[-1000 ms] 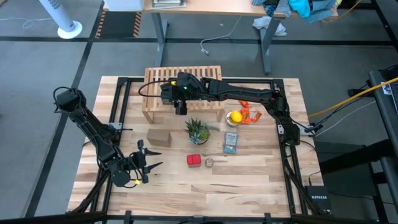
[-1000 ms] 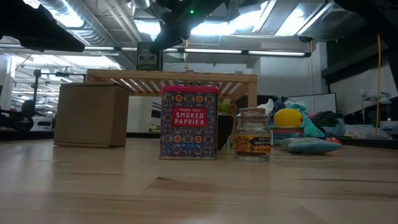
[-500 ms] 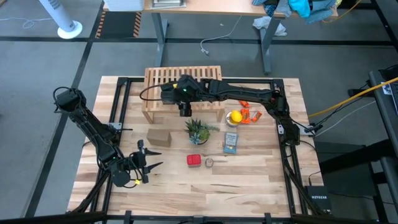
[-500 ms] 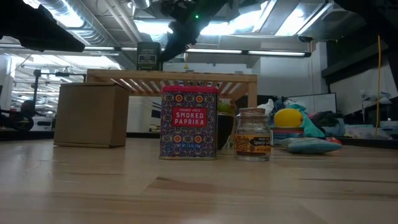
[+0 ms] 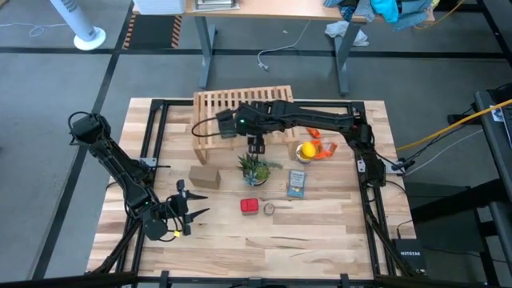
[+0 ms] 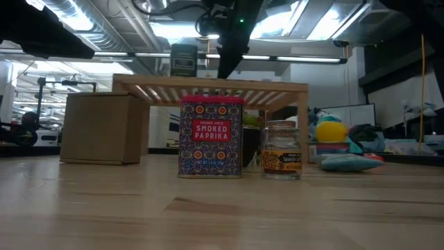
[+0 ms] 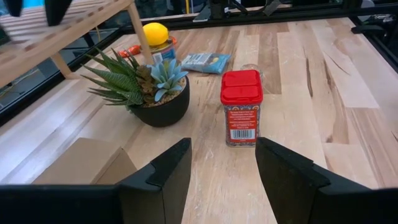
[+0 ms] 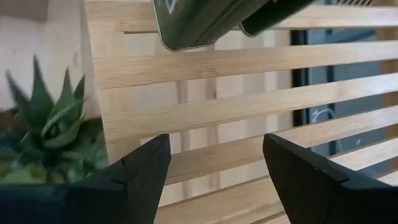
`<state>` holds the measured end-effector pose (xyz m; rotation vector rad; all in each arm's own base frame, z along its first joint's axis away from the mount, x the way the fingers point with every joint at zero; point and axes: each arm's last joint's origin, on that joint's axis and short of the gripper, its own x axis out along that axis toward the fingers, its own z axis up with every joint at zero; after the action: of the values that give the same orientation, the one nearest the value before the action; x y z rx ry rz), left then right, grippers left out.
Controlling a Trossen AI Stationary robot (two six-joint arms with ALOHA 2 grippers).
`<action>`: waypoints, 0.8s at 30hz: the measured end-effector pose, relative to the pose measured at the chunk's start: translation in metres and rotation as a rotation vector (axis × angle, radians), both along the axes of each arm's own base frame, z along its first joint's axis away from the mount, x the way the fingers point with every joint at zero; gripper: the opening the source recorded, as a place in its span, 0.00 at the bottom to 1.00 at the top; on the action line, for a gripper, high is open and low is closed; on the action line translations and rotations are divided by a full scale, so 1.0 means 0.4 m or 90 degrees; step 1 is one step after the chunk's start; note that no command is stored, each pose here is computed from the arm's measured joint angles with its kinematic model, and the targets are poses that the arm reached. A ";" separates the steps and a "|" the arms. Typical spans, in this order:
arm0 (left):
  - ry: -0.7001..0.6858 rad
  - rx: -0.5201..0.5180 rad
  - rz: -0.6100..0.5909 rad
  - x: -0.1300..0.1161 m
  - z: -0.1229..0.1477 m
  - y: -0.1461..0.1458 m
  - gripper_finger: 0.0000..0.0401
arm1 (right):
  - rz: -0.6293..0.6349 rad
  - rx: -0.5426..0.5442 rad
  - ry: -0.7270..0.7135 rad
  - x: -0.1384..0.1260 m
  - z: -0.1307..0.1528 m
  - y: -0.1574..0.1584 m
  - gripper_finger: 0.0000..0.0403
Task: Shelf spices
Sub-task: Put the red seasoning can on the shelf
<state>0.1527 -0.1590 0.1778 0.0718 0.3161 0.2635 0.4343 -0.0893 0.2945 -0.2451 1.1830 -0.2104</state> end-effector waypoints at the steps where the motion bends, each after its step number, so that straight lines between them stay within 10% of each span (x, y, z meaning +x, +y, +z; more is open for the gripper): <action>1: 0.000 0.000 0.000 0.000 0.000 0.000 0.43 | -0.001 0.003 0.004 -0.003 0.001 0.002 0.67; 24: 0.000 0.000 0.000 0.000 0.000 0.000 0.43 | 0.058 0.122 -0.155 0.003 0.136 0.103 0.67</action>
<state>0.1526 -0.1590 0.1777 0.0719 0.3162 0.2633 0.4356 -0.0481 0.3488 -0.1013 0.9402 -0.0445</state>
